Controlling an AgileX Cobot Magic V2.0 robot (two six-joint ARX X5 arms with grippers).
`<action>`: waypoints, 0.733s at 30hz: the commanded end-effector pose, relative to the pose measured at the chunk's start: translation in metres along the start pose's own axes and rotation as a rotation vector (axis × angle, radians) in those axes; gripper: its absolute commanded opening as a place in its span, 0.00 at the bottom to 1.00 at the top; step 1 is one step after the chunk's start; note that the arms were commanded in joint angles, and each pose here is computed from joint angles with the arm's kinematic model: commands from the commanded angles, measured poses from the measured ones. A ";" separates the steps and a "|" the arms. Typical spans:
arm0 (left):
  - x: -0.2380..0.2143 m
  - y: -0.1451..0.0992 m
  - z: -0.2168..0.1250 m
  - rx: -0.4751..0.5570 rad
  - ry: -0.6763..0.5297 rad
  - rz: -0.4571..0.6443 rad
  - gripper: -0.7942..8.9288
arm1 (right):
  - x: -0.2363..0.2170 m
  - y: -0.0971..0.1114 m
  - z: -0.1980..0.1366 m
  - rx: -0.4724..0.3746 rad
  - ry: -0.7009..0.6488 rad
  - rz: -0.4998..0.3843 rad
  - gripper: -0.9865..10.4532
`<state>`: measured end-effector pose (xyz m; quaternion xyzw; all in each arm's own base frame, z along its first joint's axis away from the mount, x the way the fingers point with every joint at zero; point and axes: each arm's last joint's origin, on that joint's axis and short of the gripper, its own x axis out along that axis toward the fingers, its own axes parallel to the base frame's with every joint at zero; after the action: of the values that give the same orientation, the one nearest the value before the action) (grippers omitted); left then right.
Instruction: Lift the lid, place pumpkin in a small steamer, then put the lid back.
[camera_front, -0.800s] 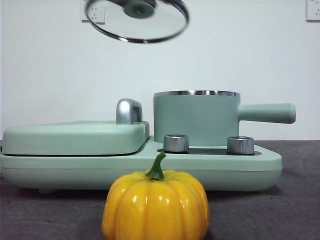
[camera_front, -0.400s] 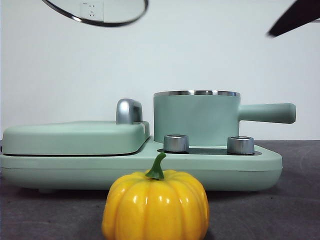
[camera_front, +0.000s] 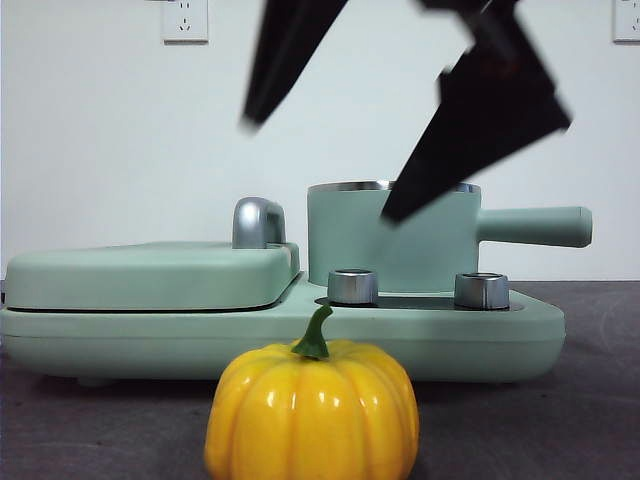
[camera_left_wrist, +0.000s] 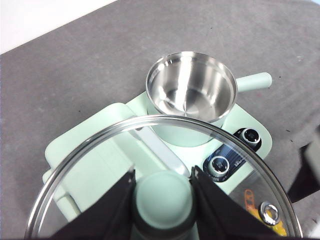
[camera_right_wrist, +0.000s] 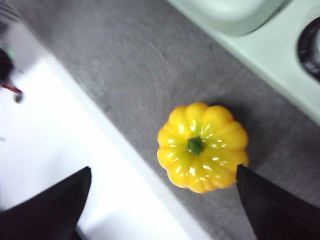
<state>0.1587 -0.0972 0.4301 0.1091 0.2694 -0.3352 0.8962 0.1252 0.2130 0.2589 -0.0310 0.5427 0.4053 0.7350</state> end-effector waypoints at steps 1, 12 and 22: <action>-0.008 -0.001 -0.004 0.004 -0.029 0.007 0.14 | 0.019 0.006 0.003 -0.001 0.039 -0.035 0.51; -0.016 -0.006 -0.037 -0.020 -0.012 0.005 0.14 | 0.064 0.002 0.004 -0.024 0.105 -0.154 0.51; -0.017 -0.009 -0.057 -0.037 0.002 0.004 0.14 | 0.085 -0.002 0.005 -0.022 0.137 -0.173 0.51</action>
<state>0.1197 -0.0735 0.3857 0.0994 0.2971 -0.3267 0.8917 0.1388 0.2547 0.1913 -0.1079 0.5854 0.3381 0.7289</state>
